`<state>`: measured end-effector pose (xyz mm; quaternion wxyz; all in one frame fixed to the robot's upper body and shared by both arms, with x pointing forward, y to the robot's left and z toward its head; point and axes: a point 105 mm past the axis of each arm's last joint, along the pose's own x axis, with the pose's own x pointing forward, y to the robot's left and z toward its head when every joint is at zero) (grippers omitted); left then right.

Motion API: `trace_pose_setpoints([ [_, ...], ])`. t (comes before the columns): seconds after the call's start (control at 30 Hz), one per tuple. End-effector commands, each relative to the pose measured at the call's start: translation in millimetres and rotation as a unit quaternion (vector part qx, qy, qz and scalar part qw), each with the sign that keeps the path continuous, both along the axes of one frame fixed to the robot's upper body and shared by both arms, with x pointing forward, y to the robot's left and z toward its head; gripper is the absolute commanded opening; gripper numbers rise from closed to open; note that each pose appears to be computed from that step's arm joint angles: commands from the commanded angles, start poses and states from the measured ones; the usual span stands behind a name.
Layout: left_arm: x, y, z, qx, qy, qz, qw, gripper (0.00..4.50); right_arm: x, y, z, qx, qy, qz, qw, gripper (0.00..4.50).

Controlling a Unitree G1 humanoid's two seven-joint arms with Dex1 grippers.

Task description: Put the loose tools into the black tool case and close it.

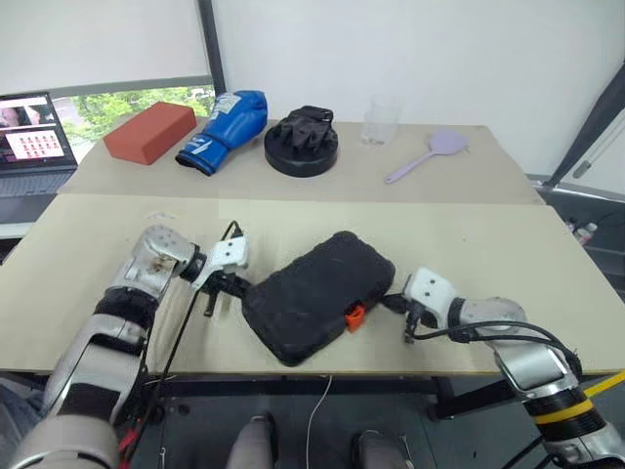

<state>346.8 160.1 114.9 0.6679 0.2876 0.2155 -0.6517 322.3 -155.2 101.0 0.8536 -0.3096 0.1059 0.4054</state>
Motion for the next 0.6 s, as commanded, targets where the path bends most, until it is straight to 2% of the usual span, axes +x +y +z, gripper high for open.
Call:
trace_pose_setpoints([
  [0.03, 7, -9, 31, -0.057, -0.031, 0.025, 0.998, 0.07, -10, -5, 22, 0.026, -0.025, 0.001, 0.999, 0.0],
  [0.13, 6, -13, 59, -0.121, -0.013, 0.055, 0.991, 0.07, -27, -5, 28, 0.043, -0.015, 0.016, 0.999, 0.0],
  [0.2, -2, -23, 76, -0.164, 0.014, 0.053, 0.985, 0.07, -41, -4, 32, 0.054, -0.004, 0.027, 0.998, 0.0],
  [0.3, -13, -38, 82, -0.189, 0.04, 0.043, 0.98, 0.07, -51, -3, 34, 0.057, 0.004, 0.033, 0.998, 0.0],
  [0.5, -13, -71, 42, -0.137, 0.007, 0.027, 0.99, 0.07, -60, 7, 29, 0.065, 0.038, 0.056, 0.996, 0.0],
  [0.6, -12, -73, 15, -0.073, -0.03, 0.005, 0.997, 0.07, -58, 13, 25, 0.057, 0.039, 0.064, 0.996, 0.0],
])
